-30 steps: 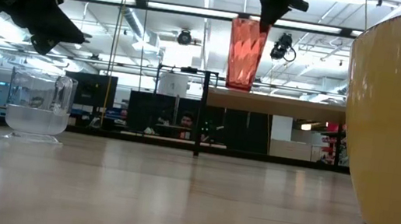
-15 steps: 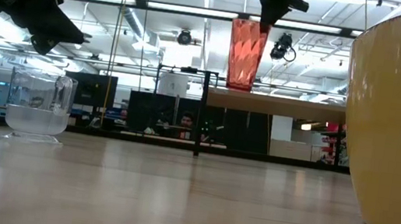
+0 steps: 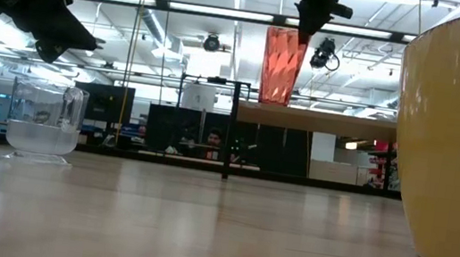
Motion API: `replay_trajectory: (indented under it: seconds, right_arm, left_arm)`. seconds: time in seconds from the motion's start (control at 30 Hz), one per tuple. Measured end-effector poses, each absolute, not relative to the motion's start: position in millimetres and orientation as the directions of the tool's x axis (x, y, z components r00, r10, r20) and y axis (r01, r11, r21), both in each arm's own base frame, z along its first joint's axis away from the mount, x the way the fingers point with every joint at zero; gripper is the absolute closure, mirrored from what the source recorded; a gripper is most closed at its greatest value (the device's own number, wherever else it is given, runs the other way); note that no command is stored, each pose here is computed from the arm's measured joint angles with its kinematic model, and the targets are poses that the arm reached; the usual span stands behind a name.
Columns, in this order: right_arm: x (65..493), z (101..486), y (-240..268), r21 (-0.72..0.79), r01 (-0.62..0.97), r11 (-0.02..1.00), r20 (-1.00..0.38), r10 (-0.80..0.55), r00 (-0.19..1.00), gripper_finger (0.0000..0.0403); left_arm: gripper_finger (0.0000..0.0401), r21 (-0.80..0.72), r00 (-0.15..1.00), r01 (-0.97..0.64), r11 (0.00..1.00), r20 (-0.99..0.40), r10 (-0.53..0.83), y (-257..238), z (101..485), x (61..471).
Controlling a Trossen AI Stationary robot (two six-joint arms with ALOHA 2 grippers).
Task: Stack small to large cups/mugs on shelf
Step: Put the orange cup on the shelf
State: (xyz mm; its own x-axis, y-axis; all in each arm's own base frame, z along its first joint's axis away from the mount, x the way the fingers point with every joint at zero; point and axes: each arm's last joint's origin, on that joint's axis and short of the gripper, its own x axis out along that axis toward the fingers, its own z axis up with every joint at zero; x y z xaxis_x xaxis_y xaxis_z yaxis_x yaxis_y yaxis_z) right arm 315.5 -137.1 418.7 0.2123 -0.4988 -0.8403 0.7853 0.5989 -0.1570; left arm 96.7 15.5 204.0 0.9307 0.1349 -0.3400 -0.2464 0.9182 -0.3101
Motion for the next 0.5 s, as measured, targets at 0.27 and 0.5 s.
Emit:
replay_trajectory:
  seconds: [0.27, 0.5]
  right_arm:
    - [315.4, 417.1, -137.1, -0.157, 0.786, 0.598, -0.847, -0.491, 0.205, 0.0365]
    - [316.3, 416.5, -137.1, -0.152, 0.784, 0.602, -0.849, -0.486, 0.208, 0.0331]
  left_arm:
    - [0.0345, -0.310, 0.931, -0.246, 0.918, -0.340, 0.135, 15.5, 204.0, 96.7]
    - [0.0345, -0.310, 0.931, -0.246, 0.918, -0.340, 0.135, 15.5, 204.0, 96.7]
